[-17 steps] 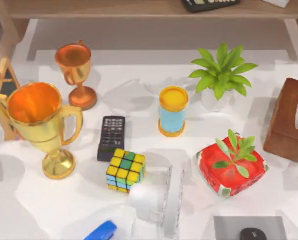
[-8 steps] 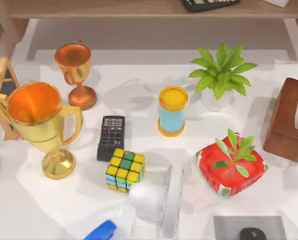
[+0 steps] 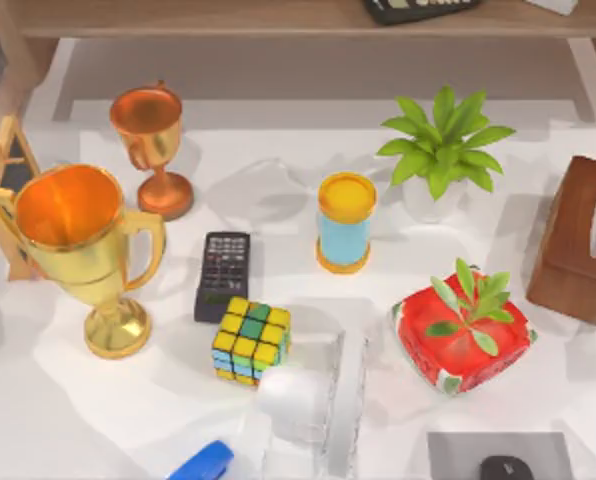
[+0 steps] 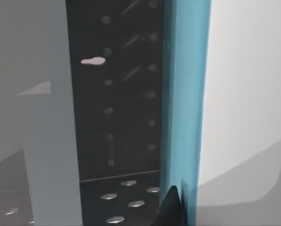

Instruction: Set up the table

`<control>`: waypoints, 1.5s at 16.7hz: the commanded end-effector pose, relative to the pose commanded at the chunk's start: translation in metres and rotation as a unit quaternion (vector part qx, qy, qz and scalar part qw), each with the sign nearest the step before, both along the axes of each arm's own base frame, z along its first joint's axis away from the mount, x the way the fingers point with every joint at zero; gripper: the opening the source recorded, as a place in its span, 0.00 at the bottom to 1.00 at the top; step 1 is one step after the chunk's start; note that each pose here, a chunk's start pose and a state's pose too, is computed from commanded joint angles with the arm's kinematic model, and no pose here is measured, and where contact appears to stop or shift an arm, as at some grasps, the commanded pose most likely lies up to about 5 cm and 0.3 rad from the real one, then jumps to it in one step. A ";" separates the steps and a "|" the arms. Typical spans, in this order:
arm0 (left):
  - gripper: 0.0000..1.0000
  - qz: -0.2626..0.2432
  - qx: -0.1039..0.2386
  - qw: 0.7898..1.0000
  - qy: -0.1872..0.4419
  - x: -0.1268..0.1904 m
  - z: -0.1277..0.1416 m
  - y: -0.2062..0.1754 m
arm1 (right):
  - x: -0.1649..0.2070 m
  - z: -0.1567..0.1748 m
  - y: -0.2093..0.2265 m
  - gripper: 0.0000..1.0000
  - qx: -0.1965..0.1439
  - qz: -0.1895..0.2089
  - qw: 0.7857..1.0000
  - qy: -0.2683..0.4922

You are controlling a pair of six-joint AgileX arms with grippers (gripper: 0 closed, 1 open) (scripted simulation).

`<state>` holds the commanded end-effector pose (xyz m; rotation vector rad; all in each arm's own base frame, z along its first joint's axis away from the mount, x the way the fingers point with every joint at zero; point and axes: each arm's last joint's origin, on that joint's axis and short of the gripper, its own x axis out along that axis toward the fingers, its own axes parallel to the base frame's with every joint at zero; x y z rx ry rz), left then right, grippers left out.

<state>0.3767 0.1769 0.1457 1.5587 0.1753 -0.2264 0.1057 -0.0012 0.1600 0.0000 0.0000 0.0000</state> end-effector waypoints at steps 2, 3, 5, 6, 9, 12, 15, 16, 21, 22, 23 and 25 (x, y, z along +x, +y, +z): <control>0.68 0.000 0.000 1.000 0.000 0.000 0.000 0.000 | 0.000 0.000 0.000 1.00 0.000 0.000 1.000 0.000; 0.75 0.000 0.000 1.000 0.000 0.000 0.000 0.000 | 0.000 0.000 0.000 1.00 0.000 0.000 1.000 0.000; 0.90 0.000 0.000 1.000 0.000 0.000 0.000 0.000 | 0.000 0.000 0.000 1.00 0.000 0.000 1.000 0.000; 0.98 0.000 0.000 1.000 0.000 0.000 0.000 0.000 | 0.000 0.000 0.000 1.00 0.000 0.000 1.000 0.000; 1.00 0.000 0.000 1.000 0.000 0.000 0.000 0.000 | 0.000 0.000 0.000 1.00 0.000 0.000 1.000 0.000; 1.00 0.000 0.000 1.000 0.000 0.000 0.000 0.000 | 0.000 0.000 0.000 1.00 0.000 0.000 1.000 0.000; 1.00 0.001 0.000 1.000 0.000 -0.001 0.000 0.001 | 0.000 0.000 0.000 1.00 0.000 0.000 1.000 0.000; 1.00 0.001 0.000 1.000 -0.001 -0.001 0.001 0.001 | 0.000 0.000 0.000 1.00 0.000 0.000 1.000 0.000; 1.00 0.002 0.003 1.000 -0.009 -0.027 0.008 0.002 | 0.000 0.000 0.000 1.00 0.000 0.000 1.000 0.000; 1.00 0.001 0.004 1.000 -0.011 -0.034 0.008 0.002 | 0.000 0.000 0.000 1.00 0.000 0.000 1.000 0.000; 1.00 0.001 0.004 1.000 -0.010 -0.040 0.008 0.002 | 0.000 0.000 0.000 1.00 0.000 0.000 1.000 0.000; 1.00 0.001 0.001 1.000 -0.002 -0.050 0.001 0.002 | 0.000 0.000 0.000 1.00 0.000 0.000 1.000 0.000</control>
